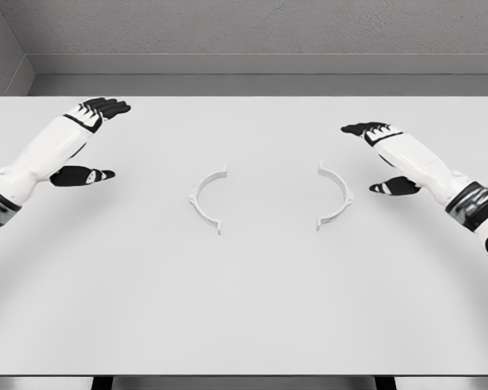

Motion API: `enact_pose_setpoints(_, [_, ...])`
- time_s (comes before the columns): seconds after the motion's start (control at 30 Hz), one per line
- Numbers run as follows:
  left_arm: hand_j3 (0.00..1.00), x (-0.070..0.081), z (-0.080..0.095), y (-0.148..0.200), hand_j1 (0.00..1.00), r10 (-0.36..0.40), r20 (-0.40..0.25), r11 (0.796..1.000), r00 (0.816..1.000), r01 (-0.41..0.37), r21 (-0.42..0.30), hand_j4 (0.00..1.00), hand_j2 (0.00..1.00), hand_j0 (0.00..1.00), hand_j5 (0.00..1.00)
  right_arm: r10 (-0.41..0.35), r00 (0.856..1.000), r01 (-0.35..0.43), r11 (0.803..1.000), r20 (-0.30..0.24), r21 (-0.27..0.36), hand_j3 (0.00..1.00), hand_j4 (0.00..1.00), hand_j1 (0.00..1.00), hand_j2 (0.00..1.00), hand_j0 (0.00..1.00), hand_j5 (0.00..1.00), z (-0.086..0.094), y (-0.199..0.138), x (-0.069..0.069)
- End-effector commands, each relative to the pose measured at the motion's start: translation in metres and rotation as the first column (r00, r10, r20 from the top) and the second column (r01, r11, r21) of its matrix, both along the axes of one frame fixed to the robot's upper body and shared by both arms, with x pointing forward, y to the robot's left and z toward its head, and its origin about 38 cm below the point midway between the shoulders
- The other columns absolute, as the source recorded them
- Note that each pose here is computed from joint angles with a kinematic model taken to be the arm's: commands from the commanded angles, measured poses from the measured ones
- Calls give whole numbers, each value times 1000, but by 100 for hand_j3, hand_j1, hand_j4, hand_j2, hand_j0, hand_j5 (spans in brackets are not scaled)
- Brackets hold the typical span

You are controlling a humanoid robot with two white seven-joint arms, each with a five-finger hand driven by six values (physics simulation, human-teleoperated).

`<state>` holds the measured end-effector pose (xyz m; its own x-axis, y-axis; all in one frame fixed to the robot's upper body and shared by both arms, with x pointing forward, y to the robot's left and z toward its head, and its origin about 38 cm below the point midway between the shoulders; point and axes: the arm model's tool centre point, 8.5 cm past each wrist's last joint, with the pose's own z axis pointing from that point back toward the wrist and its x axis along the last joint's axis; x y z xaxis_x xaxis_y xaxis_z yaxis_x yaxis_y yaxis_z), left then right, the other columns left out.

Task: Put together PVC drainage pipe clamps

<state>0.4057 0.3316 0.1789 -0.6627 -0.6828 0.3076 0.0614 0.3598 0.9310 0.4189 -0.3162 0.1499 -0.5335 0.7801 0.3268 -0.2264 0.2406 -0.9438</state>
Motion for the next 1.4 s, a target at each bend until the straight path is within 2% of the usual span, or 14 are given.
enact_pose_setpoints(0.0, [100, 0, -1, -4, 100, -7, -3, 1000, 1000, 7, -9, 100, 100, 100, 100, 8, 1000, -8, 1000, -10, -10, 100, 100, 100, 100, 100, 100, -4, 3, 0])
enact_pose_setpoints(0.13, [100, 0, -6, -14, 100, -27, -10, 999, 1000, 26, -18, 100, 100, 100, 100, -2, 999, 2, 1000, -36, -4, 100, 100, 100, 100, 100, 100, -13, 3, 1])
enact_pose_setpoints(0.23, [100, 5, -2, -27, 100, -47, 6, 998, 999, 47, -39, 100, 100, 100, 100, -12, 997, 12, 1000, -72, -6, 100, 100, 100, 100, 100, 100, -26, 1, 4])
enact_pose_setpoints(0.33, [100, 8, 1, -43, 100, -83, 15, 995, 996, 84, -57, 100, 100, 100, 100, -15, 996, 15, 1000, -83, 1, 100, 100, 100, 100, 100, 100, -30, 2, 4])
enact_pose_setpoints(0.5, [100, 9, -1, -59, 100, -105, 23, 992, 994, 106, -72, 100, 100, 100, 100, -13, 997, 14, 1000, -80, 12, 100, 100, 100, 100, 100, 100, -29, 7, 10])
enact_pose_setpoints(0.53, [100, 10, -2, -63, 100, -114, 29, 992, 993, 116, -43, 100, 100, 100, 100, -11, 997, 12, 1000, -82, 11, 100, 100, 100, 100, 100, 100, -29, 8, 10])
enact_pose_setpoints(0.63, [100, 9, -9, -72, 100, -134, 14, 991, 991, 134, -30, 100, 100, 100, 100, -12, 997, 13, 1000, -82, 11, 100, 100, 100, 100, 100, 100, -29, 8, 10])
enact_pose_setpoints(1.03, [100, 18, -42, -67, 100, -91, -76, 995, 993, 88, -37, 100, 100, 100, 100, -12, 997, 13, 1000, -78, 11, 100, 100, 100, 100, 100, 100, -27, 8, 12])
enact_pose_setpoints(1.13, [100, 27, -48, -71, 100, -77, -95, 996, 993, 72, -52, 100, 100, 100, 100, -12, 997, 12, 1000, -76, 11, 100, 100, 100, 100, 100, 100, -27, 8, 12])
enact_pose_setpoints(1.37, [100, 32, -59, -69, 100, -60, -127, 997, 990, 54, -48, 100, 100, 100, 100, 6, 997, -5, 1000, -71, 10, 100, 100, 100, 100, 100, 100, -25, 14, 11])
